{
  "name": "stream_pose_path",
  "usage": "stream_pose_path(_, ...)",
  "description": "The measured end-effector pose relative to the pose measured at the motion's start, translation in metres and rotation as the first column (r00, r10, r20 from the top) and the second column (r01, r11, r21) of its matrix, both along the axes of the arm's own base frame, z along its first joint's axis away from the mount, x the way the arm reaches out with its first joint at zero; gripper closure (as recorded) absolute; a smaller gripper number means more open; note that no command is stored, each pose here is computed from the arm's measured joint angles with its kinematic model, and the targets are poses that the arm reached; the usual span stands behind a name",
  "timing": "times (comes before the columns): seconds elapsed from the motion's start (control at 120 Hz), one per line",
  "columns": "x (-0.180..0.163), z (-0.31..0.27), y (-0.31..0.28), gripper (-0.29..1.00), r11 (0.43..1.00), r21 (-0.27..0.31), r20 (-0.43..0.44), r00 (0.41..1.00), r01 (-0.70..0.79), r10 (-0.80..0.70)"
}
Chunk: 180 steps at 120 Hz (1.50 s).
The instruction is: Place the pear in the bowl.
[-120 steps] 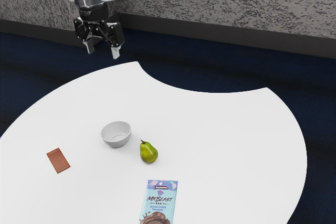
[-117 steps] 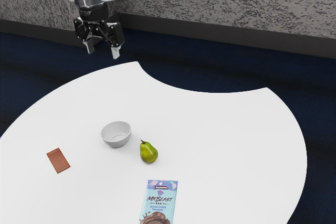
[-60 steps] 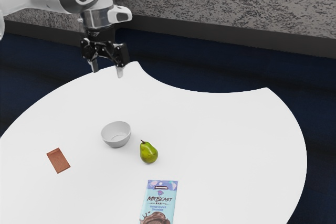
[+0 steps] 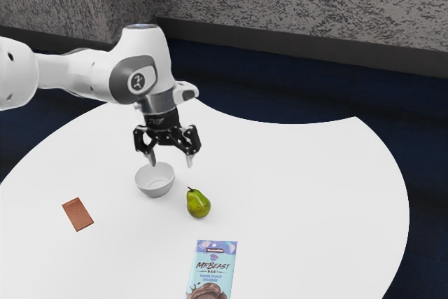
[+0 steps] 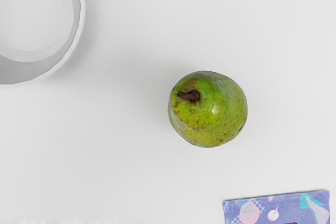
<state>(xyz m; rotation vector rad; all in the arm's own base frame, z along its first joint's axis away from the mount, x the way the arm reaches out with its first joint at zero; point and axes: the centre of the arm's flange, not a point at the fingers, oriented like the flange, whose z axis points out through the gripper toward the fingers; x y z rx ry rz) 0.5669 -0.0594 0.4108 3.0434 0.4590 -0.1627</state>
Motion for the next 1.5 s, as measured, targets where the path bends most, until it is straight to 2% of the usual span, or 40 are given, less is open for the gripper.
stream_pose_path(0.133,0.005,-0.023,-0.015,0.0,0.984,-0.01,0.003,0.984,-0.179,0.179)
stream_pose_path(0.283,0.013,-0.038,-0.018,0.0,0.939,-0.012,0.012,0.939,-0.343,0.343)
stream_pose_path(0.583,0.02,-0.086,-0.017,0.0,0.829,-0.001,0.005,0.829,-0.559,0.559)
stream_pose_path(1.033,0.022,-0.13,-0.024,0.0,0.709,0.014,-0.016,0.709,-0.705,0.705)
stream_pose_path(1.5,0.032,-0.156,-0.026,0.0,0.642,0.018,-0.021,0.641,-0.767,0.767)
